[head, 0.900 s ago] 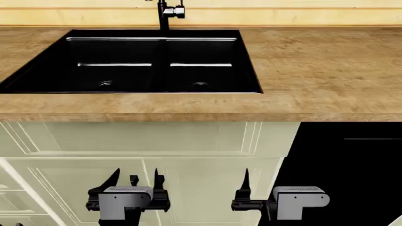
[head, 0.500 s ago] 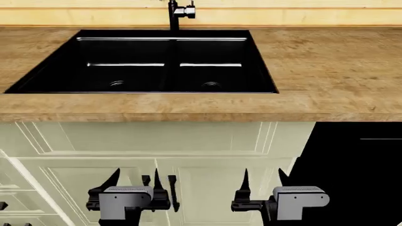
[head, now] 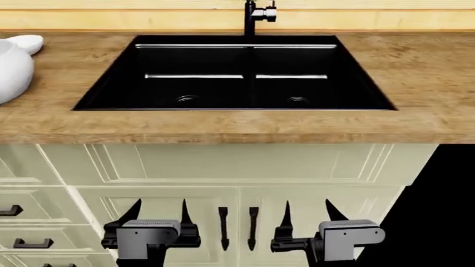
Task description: Stack the bowls in the sink.
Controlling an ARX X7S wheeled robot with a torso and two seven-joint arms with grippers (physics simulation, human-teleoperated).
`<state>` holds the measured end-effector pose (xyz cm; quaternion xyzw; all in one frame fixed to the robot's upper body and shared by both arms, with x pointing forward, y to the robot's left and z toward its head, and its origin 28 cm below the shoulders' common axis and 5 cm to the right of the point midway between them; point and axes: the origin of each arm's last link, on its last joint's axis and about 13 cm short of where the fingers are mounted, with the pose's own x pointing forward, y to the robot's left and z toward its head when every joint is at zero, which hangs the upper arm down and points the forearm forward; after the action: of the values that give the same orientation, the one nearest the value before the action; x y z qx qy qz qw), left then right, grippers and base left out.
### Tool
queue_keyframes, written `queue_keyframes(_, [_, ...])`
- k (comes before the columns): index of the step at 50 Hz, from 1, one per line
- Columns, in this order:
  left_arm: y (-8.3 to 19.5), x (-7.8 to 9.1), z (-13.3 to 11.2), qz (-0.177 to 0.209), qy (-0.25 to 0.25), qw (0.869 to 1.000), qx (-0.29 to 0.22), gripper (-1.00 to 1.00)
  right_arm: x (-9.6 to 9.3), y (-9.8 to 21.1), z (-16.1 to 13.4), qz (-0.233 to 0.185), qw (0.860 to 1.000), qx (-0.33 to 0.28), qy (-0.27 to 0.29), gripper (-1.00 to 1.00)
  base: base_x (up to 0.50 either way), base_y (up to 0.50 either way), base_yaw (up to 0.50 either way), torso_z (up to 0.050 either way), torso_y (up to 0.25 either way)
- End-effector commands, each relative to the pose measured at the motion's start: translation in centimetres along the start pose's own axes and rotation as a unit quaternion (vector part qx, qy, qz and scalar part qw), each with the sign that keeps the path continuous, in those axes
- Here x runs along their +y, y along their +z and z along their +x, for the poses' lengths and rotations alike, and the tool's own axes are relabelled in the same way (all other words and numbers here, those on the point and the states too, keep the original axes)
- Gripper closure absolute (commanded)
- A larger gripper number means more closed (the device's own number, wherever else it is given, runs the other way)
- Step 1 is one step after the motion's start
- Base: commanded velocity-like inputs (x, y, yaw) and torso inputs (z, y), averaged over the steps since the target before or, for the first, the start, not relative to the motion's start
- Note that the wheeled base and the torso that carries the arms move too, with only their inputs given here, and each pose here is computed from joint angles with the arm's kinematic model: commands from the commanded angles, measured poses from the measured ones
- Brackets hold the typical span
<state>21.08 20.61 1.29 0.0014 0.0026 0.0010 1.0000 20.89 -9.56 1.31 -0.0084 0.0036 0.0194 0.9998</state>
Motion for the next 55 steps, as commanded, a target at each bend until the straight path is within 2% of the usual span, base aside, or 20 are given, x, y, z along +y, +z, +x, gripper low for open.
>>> queue_keyframes(1, [0.02,0.00,-0.01,0.001,0.001,1.000,0.001,-1.00,-0.01,-0.07,0.05,-0.005,1.000,0.000,0.002,-1.00,0.00,0.50,0.00,0.000,0.000])
queue_keyframes(55, [-0.02,0.07,0.06,-0.002,0.005,1.000,0.003,-1.00,0.19,-0.04,-0.09,-0.021,1.000,-0.006,0.017,-1.00,-0.04,0.50,0.00,0.000,0.000])
